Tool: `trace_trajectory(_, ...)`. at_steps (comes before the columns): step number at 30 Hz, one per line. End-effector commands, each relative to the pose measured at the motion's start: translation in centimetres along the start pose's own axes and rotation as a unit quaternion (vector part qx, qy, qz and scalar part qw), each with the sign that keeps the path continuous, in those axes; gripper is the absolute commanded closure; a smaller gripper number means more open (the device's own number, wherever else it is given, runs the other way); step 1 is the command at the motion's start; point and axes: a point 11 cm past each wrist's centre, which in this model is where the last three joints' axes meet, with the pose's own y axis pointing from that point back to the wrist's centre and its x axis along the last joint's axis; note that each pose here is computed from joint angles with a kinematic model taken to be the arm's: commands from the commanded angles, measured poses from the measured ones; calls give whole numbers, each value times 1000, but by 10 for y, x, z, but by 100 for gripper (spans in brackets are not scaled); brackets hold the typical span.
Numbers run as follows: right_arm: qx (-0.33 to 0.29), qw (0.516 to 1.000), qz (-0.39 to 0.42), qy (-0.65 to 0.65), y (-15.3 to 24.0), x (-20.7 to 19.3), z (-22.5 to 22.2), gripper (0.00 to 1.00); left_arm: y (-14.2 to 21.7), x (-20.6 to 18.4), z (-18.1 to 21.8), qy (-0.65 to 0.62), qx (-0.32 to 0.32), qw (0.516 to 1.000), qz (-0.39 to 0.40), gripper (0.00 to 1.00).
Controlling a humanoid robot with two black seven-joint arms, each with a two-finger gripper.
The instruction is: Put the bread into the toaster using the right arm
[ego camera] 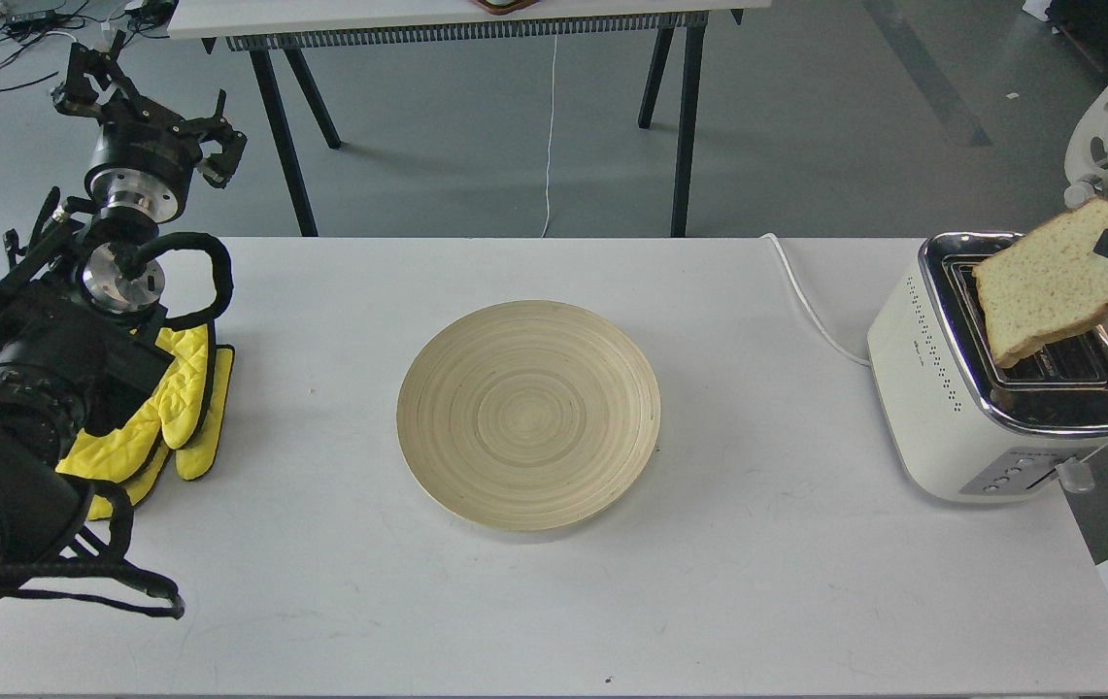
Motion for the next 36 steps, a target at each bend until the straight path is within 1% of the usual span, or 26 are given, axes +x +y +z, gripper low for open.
trace_trajectory(1, -3, 1000, 2, 0, 1, 1, 2, 93, 0, 0, -1, 0, 1, 1000, 0, 0)
trace_trajectory(14, -10, 1000, -18, -5, 0, -17, 9, 91, 0, 0, -1, 0, 1, 1000, 0, 0)
trace_trajectory(15, -8, 1000, -21, -7, -2, -20, 8, 87, 0, 0, -1, 0, 1, 1000, 0, 0)
trace_trajectory(18, 3, 1000, -13, -11, -12, -24, 1, 57, 0, 0, -1, 0, 1, 1000, 0, 0)
trace_trajectory(20, 14, 1000, -1, -17, -19, -23, -6, 45, 0, 0, -1, 0, 1, 1000, 0, 0)
trace_trajectory(22, 23, 999, 6, -24, -22, -19, -13, 38, 0, 0, -1, 0, 1, 1000, 0, 0)
trace_trajectory(27, 33, 999, 21, -28, -23, -6, -19, 31, 0, 0, -1, 0, 1, 1000, 0, 0)
trace_trajectory(30, 47, 997, 48, -35, -25, 11, -28, 25, 0, 0, -1, 0, 1, 1000, 0, 0)
trace_trajectory(31, 57, 995, 61, -48, -27, 20, -35, 20, 0, 0, -1, 0, 1, 1000, 0, 0)
trace_trajectory(33, 75, 988, 90, -97, -31, 38, -46, 4, 0, 0, -1, 0, 1, 1000, 0, 0)
trace_trajectory(36, 116, 960, 134, -215, -40, 67, -68, 3, 0, 0, -1, 0, 1, 1000, 0, 0)
